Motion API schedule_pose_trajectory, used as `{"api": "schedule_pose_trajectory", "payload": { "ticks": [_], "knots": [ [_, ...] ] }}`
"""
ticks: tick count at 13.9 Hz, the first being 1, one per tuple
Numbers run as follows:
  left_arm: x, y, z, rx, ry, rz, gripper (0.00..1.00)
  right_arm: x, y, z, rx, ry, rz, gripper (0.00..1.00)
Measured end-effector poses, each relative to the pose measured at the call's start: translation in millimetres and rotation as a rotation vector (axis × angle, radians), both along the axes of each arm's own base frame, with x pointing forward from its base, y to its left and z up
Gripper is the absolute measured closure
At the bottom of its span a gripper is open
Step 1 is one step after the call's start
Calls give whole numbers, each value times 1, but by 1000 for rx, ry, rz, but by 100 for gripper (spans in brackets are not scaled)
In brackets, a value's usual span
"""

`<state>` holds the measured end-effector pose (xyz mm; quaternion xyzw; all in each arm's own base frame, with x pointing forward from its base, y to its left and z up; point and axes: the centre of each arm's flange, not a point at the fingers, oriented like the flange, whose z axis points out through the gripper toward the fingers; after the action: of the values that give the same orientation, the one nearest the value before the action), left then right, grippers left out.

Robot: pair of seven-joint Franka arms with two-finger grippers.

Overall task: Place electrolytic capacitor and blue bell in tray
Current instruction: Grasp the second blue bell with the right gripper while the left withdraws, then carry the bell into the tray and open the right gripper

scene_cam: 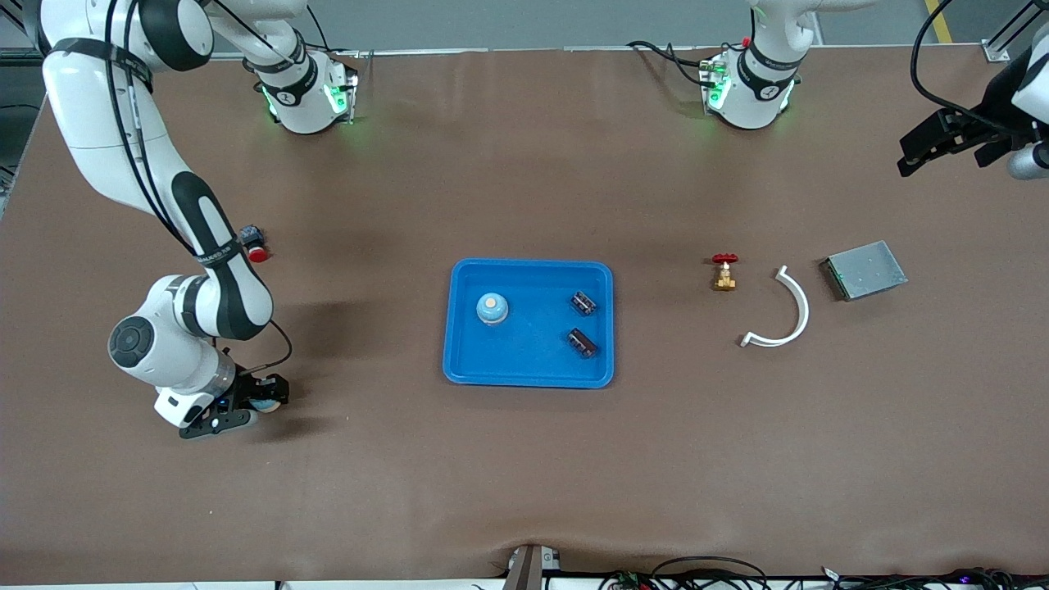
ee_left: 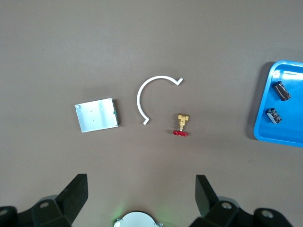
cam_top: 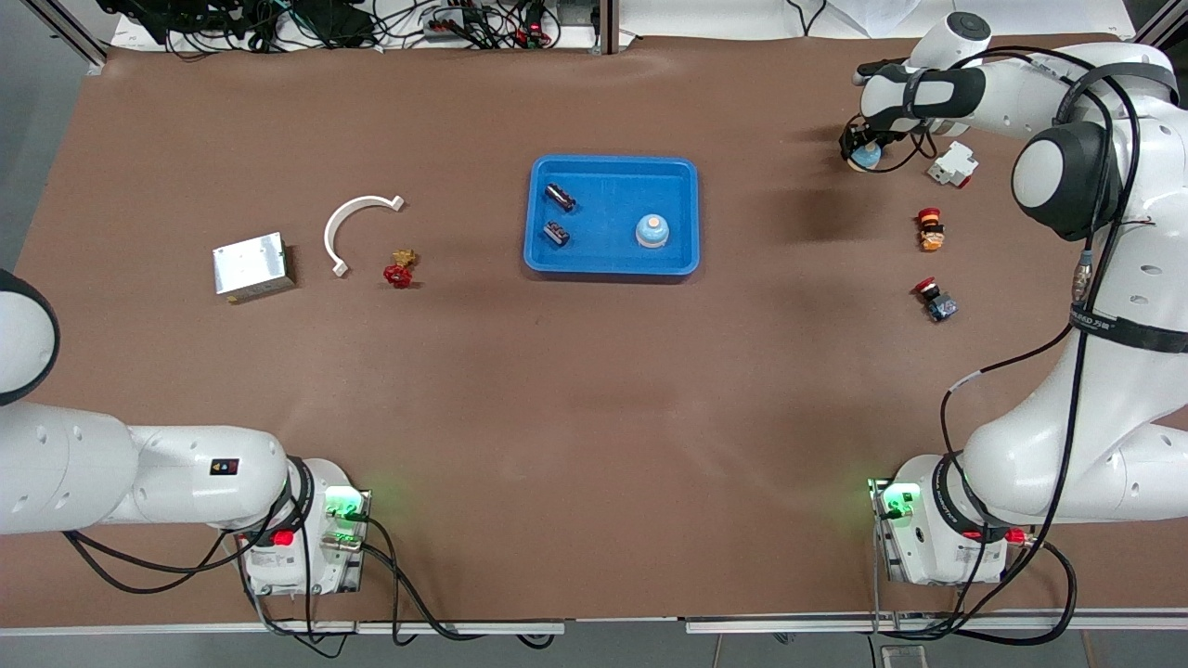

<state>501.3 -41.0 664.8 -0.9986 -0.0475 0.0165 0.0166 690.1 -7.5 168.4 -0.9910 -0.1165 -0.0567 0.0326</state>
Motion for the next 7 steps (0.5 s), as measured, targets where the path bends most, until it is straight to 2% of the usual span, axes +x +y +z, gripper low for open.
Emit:
{"api": "schedule_pose_trajectory", "payload": {
  "ticks": [4, 7],
  "knots": [
    [-8, -36, 1, 10, 2, -61, 0, 0, 2, 1, 2, -2, 2, 31],
    [-8, -36, -2, 10, 7, -63, 0, 6, 12, 10, 11, -8, -7, 31]
  ]
}}
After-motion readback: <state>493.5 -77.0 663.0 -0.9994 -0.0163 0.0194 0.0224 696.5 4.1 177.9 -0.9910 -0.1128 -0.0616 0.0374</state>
